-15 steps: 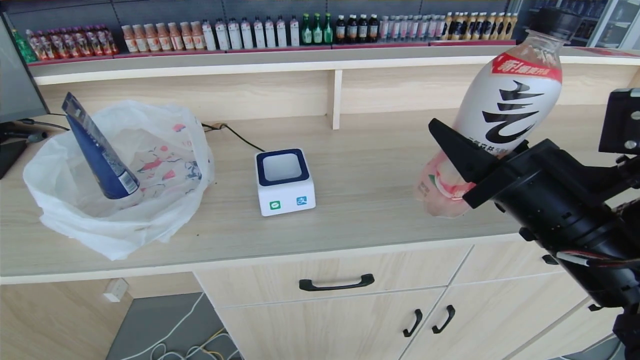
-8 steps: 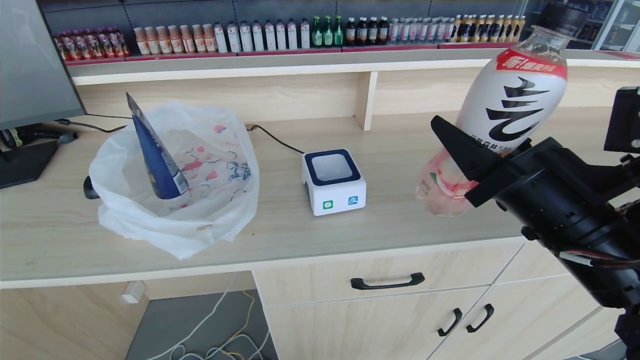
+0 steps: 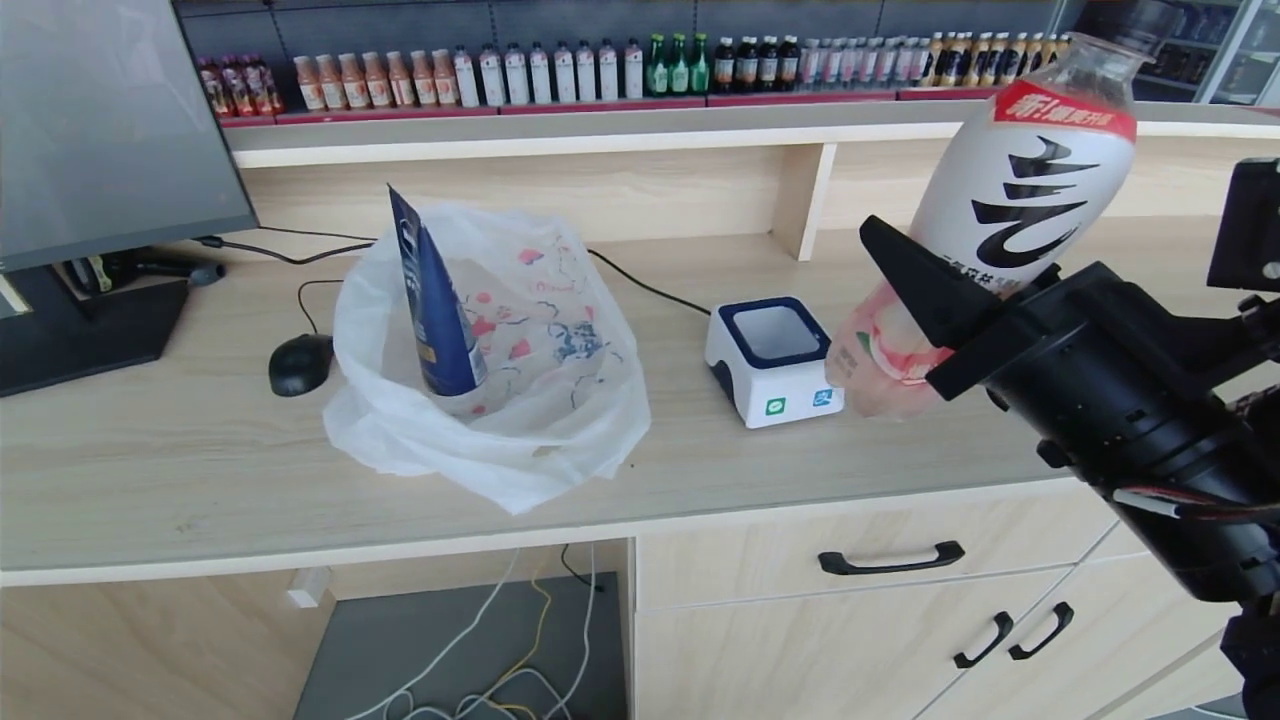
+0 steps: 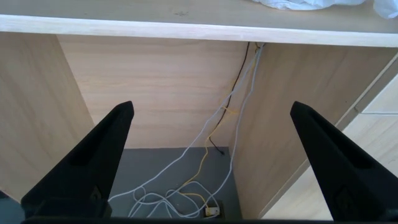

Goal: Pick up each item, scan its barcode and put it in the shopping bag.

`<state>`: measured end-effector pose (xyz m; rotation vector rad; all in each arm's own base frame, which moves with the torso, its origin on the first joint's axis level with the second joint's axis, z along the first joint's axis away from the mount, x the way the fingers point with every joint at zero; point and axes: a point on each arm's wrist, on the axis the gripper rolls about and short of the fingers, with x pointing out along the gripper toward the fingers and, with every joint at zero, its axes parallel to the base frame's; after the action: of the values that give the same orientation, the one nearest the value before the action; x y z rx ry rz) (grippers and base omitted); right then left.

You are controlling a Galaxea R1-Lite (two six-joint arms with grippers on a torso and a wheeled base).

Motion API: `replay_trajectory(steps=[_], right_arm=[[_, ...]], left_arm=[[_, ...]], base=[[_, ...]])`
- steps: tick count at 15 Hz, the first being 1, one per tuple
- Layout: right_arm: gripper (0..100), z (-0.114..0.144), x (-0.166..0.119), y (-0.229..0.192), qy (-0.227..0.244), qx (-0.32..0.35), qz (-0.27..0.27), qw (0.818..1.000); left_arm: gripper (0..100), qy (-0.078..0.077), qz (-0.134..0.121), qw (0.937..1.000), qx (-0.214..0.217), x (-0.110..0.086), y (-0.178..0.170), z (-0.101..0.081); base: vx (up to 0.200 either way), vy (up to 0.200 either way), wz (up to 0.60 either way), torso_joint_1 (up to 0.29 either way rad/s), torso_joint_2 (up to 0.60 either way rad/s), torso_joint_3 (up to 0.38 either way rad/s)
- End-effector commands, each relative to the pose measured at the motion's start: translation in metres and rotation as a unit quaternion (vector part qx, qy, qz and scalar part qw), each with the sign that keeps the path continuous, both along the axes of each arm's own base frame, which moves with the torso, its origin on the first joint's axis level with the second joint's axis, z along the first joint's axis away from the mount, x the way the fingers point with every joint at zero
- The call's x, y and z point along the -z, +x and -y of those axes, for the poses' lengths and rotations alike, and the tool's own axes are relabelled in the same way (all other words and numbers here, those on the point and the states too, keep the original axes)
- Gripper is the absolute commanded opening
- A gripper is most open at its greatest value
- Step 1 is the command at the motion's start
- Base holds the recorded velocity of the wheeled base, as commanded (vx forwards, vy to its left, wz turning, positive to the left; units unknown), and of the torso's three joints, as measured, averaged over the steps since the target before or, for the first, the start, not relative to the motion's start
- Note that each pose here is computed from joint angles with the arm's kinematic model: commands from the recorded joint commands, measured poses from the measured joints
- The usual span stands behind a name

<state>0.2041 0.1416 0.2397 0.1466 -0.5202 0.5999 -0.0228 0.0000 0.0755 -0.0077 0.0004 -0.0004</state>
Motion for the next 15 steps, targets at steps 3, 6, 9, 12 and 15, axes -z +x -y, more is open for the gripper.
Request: replay_trajectory(steps=[3, 6, 9, 12, 15], right_arm=[[0, -0.001, -0.001, -0.001, 0.001, -0.002, 0.001, 1.000], [0, -0.008, -0.002, 0.003, 0.000, -0.012, 0.005, 1.000], [0, -0.019, -0.006, 0.012, 0.007, -0.021, 0.013, 1.000], [0, -0.025, -0.022, 0.020, 0.047, -0.042, 0.025, 0.998], [0, -0.031, -0.014, 0.029, 0.079, -0.083, -0.017, 0.993]], left_arm=[[100, 0.000, 0.000, 1.0000, 0.001, 0.000, 0.000, 0.000], [100, 0.002, 0.000, 1.0000, 0.000, 0.000, 0.000, 0.000], [100, 0.002, 0.000, 1.0000, 0.000, 0.000, 0.000, 0.000], [100, 0.002, 0.000, 1.0000, 0.000, 0.000, 0.000, 0.000], [100, 0.001, 0.000, 1.0000, 0.001, 0.000, 0.000, 0.000]], base=[[0.000, 0.000, 0.00, 0.000, 0.00, 0.000], [0.000, 0.000, 0.00, 0.000, 0.00, 0.000], [0.000, 0.000, 0.00, 0.000, 0.00, 0.000], [0.000, 0.000, 0.00, 0.000, 0.00, 0.000], [0.000, 0.000, 0.00, 0.000, 0.00, 0.000]])
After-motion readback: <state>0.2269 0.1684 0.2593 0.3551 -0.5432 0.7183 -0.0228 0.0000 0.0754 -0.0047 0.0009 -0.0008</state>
